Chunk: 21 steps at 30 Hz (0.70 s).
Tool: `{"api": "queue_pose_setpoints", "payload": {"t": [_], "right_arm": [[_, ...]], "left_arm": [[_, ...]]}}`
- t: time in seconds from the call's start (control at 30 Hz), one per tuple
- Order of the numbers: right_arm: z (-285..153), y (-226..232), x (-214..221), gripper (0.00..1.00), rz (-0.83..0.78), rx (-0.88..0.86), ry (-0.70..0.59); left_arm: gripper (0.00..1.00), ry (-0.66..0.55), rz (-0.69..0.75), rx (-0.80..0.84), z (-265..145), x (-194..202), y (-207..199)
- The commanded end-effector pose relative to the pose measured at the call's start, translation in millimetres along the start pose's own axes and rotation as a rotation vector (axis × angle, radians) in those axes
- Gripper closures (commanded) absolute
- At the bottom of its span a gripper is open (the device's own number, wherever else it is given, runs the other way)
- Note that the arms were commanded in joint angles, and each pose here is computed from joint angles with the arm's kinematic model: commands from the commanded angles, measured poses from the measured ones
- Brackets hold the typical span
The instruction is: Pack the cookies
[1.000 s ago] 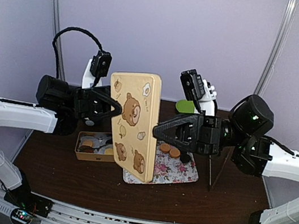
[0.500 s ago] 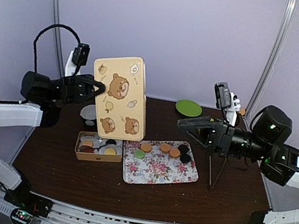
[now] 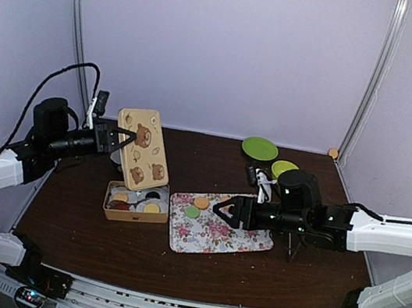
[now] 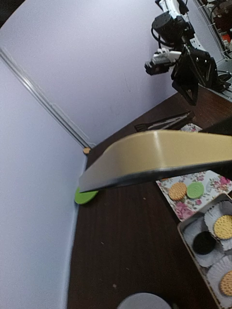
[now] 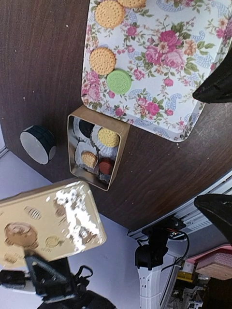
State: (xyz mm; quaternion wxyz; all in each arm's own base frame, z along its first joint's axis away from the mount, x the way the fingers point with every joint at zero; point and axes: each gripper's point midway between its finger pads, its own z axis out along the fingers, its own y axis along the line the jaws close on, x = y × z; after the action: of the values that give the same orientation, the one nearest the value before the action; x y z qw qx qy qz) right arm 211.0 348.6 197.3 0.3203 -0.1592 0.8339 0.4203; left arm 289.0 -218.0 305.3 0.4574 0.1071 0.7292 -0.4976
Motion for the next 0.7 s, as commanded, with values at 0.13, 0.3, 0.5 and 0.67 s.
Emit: {"api": "queue_pose_setpoints", "payload": {"t": [0.13, 0.3, 0.5, 0.67], "right_arm": [[21, 66, -60, 0.34, 0.261, -0.378, -0.204], [30, 76, -80, 0.28, 0.457, -0.542, -0.292], [44, 95, -96, 0.24, 0.577, -0.649, -0.307], [59, 111, -100, 0.26, 0.635, -0.699, -0.281]], "left_arm": [[1.00, -0.343, -0.305, -0.111, -30, -1, 47], [1.00, -0.589, -0.357, -0.106, -62, -21, 33], [1.00, -0.712, -0.383, -0.084, -74, -26, 19], [1.00, -0.738, -0.415, -0.019, -68, -22, 12]]}}
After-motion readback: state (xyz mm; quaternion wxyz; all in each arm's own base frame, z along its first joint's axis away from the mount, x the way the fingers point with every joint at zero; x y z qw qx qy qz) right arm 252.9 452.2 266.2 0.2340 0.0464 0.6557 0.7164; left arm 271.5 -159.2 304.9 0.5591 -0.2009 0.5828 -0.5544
